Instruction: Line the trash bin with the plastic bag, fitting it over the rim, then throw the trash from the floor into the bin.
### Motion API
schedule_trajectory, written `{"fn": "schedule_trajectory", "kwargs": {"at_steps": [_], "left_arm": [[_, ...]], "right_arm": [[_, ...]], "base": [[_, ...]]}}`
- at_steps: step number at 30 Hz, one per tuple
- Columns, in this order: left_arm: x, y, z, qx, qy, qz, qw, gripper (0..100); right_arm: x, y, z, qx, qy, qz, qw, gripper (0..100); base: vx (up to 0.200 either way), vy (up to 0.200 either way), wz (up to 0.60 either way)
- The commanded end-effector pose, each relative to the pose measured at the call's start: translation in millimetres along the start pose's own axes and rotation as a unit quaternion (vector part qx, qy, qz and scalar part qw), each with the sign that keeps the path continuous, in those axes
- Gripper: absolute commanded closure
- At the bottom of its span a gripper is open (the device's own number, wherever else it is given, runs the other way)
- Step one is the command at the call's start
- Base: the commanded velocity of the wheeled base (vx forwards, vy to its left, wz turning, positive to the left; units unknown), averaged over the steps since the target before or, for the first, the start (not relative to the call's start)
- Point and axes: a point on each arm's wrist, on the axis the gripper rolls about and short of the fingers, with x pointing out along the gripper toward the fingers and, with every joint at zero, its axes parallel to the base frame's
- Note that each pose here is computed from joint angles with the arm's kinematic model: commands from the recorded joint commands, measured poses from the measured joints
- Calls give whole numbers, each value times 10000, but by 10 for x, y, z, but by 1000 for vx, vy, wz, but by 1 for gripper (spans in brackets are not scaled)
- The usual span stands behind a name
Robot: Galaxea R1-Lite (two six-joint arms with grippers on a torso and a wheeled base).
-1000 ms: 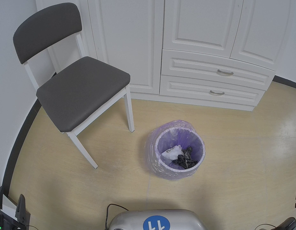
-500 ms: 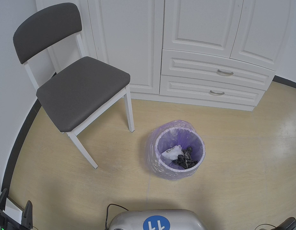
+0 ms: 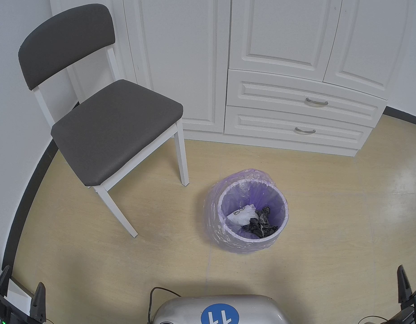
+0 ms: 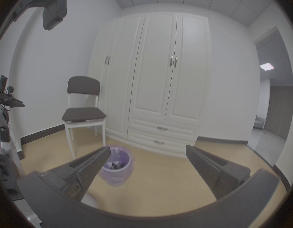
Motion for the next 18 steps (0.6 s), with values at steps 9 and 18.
{"fn": "schedule_trajectory", "kwargs": {"at_steps": [9,18], "left_arm": [[5,-1,-51,-2,33,-8,10000,0],[5,-1,-51,13,33,-8,10000,0]], "right_arm": [[-16,26,-190,421,718,-90,9965,0],[-16,26,-190,426,722,-121,9964,0]], "base": [[0,0,0],[0,0,0]]}}
